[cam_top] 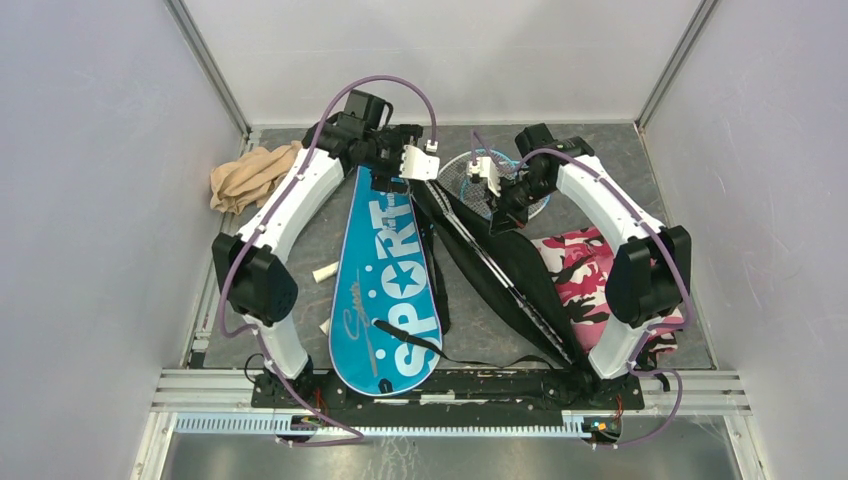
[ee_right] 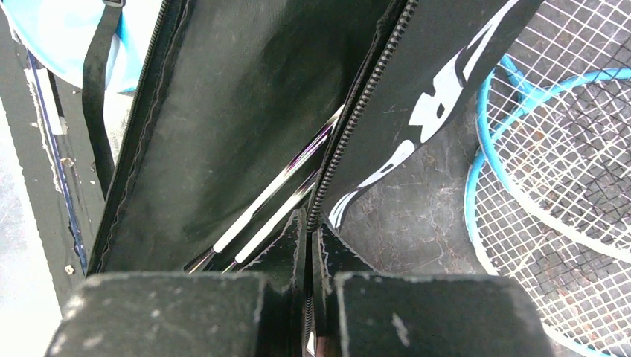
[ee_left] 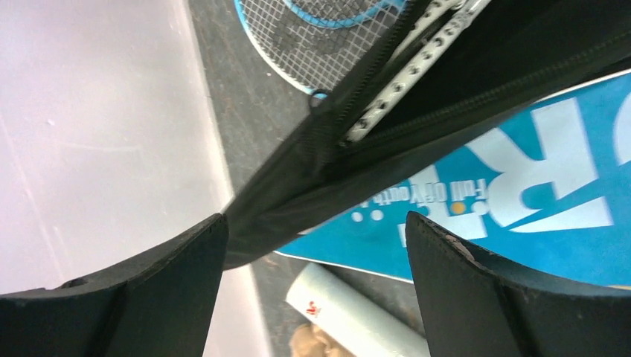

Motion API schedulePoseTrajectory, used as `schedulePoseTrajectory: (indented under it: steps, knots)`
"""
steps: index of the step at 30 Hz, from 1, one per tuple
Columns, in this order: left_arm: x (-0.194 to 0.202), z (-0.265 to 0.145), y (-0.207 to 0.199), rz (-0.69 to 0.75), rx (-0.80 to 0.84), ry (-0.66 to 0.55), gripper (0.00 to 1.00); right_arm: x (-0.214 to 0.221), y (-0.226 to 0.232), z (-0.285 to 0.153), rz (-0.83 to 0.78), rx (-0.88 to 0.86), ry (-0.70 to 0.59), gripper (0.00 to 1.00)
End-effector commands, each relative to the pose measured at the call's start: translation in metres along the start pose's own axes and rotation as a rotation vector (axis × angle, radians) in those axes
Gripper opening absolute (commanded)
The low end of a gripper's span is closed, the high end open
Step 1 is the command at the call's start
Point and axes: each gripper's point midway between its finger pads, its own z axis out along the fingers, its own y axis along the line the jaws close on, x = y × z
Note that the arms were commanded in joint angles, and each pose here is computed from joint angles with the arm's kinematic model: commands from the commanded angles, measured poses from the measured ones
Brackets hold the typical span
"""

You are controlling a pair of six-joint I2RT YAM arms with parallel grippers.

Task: Pack up the badminton gear
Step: Adjust the racket bag at the center of the board.

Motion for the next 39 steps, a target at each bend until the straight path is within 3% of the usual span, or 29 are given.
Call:
schedulePoseTrajectory:
  steps: [1,10,23,31,39]
  knots:
    - [-0.002,-0.009,0.028,0.222,-0.009,0.021,0.92,0.005,0.016,0.004,0.002,-0.052,0.014,0.00]
    - [0.010,0.009,0.026,0.312,0.117,0.033,0.91,0.001,0.014,0.005,-0.005,-0.049,0.015,0.00]
    - [0.025,0.030,-0.008,0.345,0.304,0.058,0.83,-0.002,0.009,0.003,0.008,-0.029,0.021,0.00]
    - [0.015,0.017,-0.019,0.296,0.328,0.030,0.44,-0.010,0.010,0.000,0.020,-0.031,-0.001,0.00]
    - [-0.003,-0.030,-0.011,0.303,0.260,0.050,0.06,-0.036,0.030,-0.012,0.031,-0.087,-0.100,0.00]
